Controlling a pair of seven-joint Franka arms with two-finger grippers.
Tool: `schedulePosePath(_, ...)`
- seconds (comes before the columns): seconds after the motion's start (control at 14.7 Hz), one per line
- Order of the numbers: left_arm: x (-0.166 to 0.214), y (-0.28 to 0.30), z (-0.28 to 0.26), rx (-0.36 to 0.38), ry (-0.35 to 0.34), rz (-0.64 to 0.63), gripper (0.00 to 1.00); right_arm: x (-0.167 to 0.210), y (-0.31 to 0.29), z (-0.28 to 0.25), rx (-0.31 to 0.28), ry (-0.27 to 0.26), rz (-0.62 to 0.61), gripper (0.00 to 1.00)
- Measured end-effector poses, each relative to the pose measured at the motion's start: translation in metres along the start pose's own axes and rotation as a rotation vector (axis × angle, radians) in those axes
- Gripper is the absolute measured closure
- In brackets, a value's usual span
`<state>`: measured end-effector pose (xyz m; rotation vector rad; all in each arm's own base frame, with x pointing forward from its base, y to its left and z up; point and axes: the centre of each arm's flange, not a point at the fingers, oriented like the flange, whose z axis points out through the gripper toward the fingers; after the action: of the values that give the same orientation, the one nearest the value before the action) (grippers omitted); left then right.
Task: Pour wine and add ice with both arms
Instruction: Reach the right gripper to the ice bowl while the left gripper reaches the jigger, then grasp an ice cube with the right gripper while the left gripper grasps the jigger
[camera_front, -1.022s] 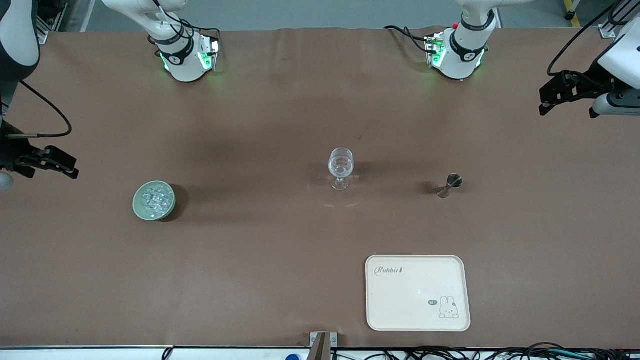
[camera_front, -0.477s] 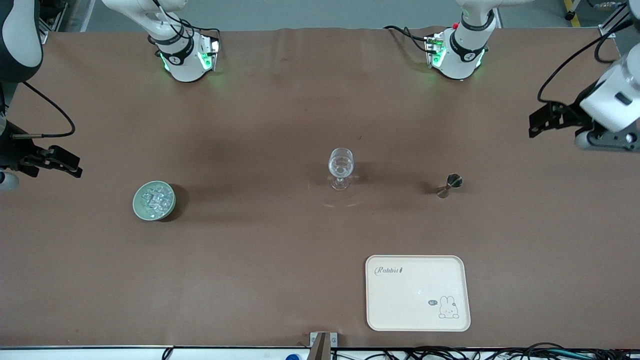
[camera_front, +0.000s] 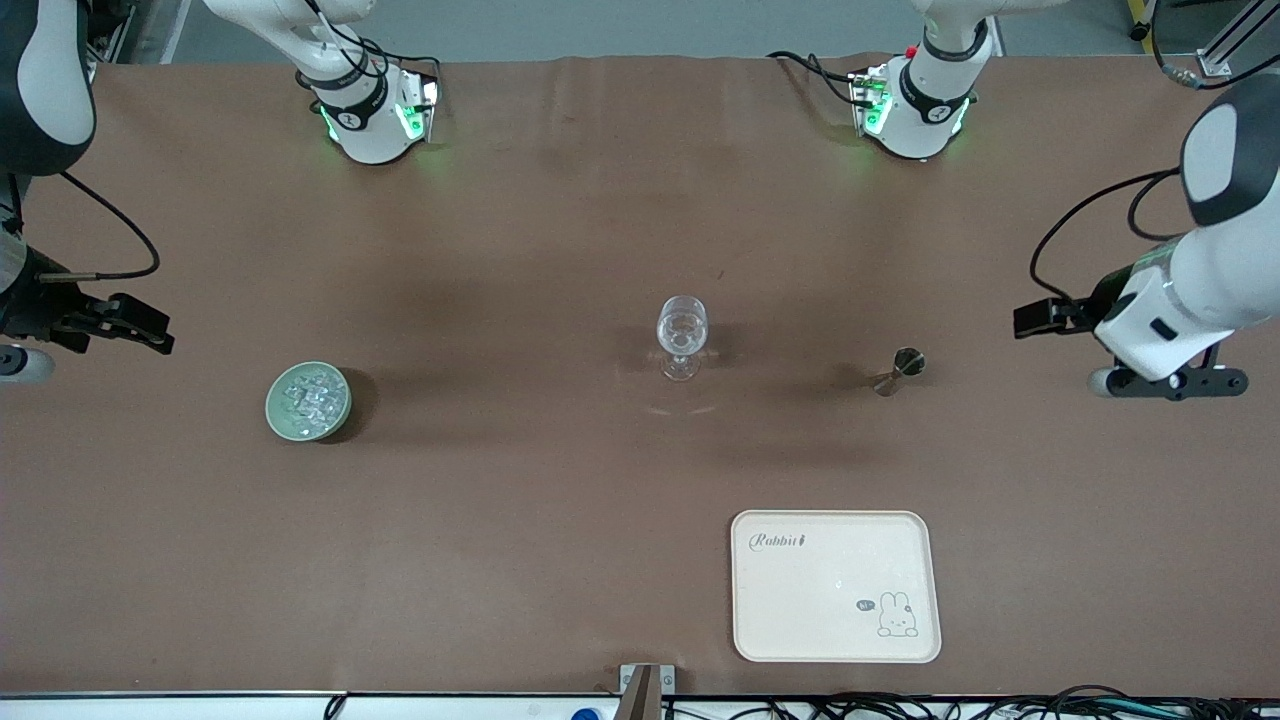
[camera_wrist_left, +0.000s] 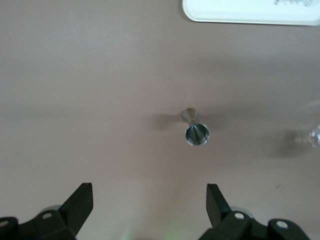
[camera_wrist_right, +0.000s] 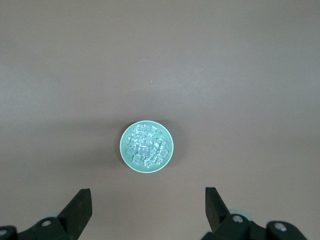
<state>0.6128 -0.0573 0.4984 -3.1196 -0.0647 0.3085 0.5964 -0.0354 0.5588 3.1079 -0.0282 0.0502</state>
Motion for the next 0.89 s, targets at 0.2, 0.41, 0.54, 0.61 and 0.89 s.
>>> schedulePosePath(0.2,0.017,-0.013,0.027,-0.029,-0.038,-0.113,0.0,-0.001,-0.001,0.007,0.001,-0.006,-0.002,0.0)
schedulePosePath(0.41,0.033,-0.032,0.06,-0.141,-0.095,-0.259,0.0,-0.003,-0.001,0.036,0.002,-0.021,-0.002,0.0)
schedulePosePath(0.54,0.041,-0.046,0.087,-0.216,-0.138,-0.347,0.01,-0.005,-0.003,0.062,0.003,-0.023,-0.004,0.0)
schedulePosePath(0.61,0.044,-0.053,0.102,-0.269,-0.169,-0.394,0.01,-0.008,-0.004,0.077,0.004,-0.026,-0.006,0.0)
schedulePosePath(0.89,0.053,-0.089,0.161,-0.459,-0.317,-0.581,0.03,-0.022,-0.006,0.14,0.005,-0.01,-0.009,0.01)
